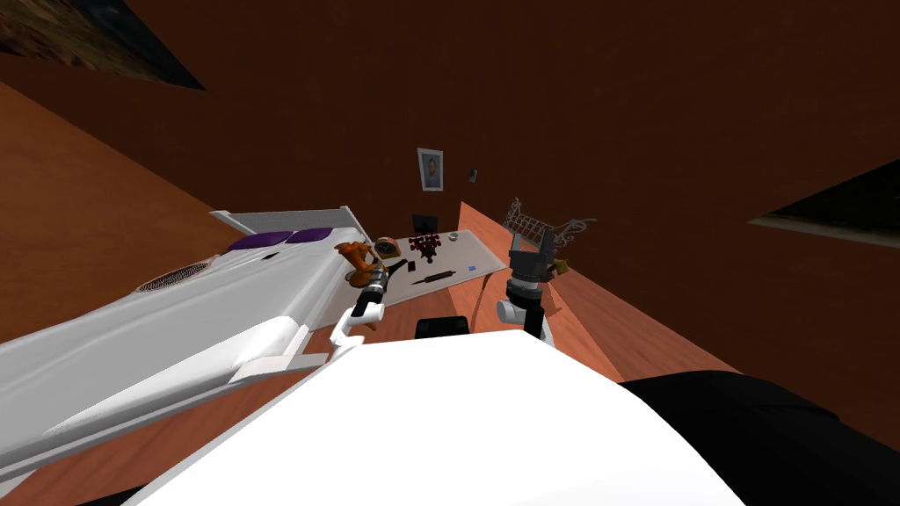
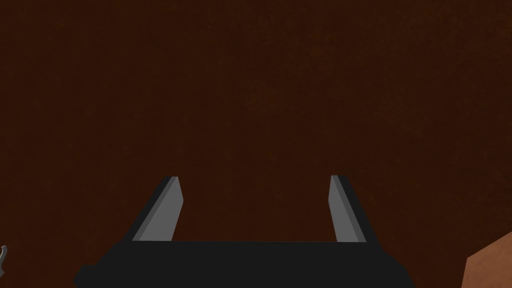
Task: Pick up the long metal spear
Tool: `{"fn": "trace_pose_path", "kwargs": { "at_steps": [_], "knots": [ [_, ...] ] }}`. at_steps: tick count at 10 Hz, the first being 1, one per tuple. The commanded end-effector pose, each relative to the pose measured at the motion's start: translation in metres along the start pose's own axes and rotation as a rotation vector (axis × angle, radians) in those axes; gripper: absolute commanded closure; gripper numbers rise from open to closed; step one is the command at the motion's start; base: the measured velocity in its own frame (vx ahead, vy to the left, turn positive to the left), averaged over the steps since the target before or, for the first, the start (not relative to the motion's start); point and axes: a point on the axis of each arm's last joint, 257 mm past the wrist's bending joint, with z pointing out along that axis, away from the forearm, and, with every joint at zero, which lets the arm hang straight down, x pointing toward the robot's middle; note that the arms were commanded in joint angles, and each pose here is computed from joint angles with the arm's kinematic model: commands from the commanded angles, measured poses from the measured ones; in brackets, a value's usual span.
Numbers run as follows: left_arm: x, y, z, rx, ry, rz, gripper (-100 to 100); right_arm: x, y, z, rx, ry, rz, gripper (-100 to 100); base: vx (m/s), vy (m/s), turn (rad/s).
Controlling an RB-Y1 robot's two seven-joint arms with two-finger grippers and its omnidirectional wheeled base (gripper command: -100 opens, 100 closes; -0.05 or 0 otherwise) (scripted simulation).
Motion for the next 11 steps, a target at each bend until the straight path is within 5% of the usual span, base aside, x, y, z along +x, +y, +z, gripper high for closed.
{"fn": "trace_pose_path", "kwargs": {
  "at_steps": [1,11],
  "knots": [
    [0.0,0.019,0.002,-0.047,-0.008,-0.009,-100,0.0,0.0,0.0,0.0,0.0,0.0,0,0.004,0.014,-0.069],
    [-0.007,0.134,0.013,-0.376,-0.065,-0.1,-100,0.0,0.0,0.0,0.0,0.0,0.0,0,0.013,-0.004,-0.072]
  ]
}}
